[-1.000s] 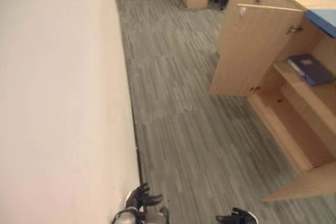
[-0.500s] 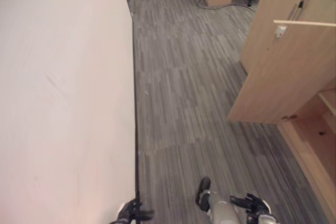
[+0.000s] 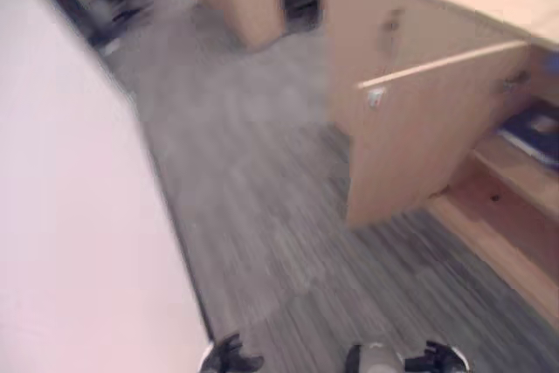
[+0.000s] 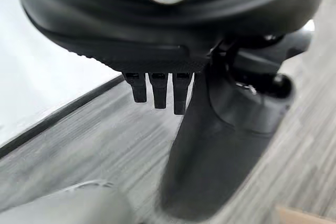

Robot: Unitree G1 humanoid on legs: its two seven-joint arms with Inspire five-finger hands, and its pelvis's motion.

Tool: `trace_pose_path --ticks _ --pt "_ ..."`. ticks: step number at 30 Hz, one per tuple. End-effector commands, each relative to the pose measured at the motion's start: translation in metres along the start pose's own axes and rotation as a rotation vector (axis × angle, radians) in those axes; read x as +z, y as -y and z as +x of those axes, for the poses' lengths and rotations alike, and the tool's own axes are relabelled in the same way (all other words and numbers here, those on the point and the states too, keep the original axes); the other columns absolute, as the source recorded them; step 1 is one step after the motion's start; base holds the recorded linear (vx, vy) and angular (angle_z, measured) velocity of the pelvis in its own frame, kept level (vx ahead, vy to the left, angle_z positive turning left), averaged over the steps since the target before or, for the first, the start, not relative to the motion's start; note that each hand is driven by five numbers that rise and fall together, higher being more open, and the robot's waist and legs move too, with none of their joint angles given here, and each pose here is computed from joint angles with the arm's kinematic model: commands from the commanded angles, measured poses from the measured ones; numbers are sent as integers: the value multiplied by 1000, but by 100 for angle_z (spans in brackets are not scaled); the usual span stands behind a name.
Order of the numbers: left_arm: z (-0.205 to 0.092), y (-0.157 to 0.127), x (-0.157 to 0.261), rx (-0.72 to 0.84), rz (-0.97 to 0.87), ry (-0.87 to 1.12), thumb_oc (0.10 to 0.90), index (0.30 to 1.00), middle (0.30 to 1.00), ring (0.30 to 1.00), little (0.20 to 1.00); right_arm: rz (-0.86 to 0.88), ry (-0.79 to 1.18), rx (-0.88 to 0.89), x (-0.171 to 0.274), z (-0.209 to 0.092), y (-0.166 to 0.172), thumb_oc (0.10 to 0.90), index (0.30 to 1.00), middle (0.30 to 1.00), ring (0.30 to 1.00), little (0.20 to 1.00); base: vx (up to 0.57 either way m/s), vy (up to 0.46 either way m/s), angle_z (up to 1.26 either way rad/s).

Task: Put the empty folder in the office cabinet

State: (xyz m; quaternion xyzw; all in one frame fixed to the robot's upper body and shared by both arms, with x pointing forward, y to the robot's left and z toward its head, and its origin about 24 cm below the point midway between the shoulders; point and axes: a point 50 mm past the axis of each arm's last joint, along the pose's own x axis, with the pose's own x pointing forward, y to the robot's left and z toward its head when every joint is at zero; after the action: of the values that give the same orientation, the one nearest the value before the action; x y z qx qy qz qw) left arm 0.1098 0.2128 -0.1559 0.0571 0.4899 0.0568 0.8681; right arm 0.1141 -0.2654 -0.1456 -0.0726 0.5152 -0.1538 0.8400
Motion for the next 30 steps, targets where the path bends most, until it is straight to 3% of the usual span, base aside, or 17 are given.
trace_pose_path --ticks 1,12,19,30 --pt "2 -2 42 5 34 194 800 900 900 900 900 3 91 -49 25 3 17 800 900 900 900 900 283 -122 -93" --pt "2 14 37 -23 49 189 800 900 900 900 900 -22 123 -7 28 2 5 800 900 900 900 900 270 76 -95" --pt "0 6 20 11 44 130 800 900 900 900 900 -101 112 9 23 1 0 800 900 900 900 900 142 20 -135" --pt "3 -1 29 36 65 147 800 900 900 900 900 -79 73 31 10 0 -7 800 900 900 900 900 46 55 -46"
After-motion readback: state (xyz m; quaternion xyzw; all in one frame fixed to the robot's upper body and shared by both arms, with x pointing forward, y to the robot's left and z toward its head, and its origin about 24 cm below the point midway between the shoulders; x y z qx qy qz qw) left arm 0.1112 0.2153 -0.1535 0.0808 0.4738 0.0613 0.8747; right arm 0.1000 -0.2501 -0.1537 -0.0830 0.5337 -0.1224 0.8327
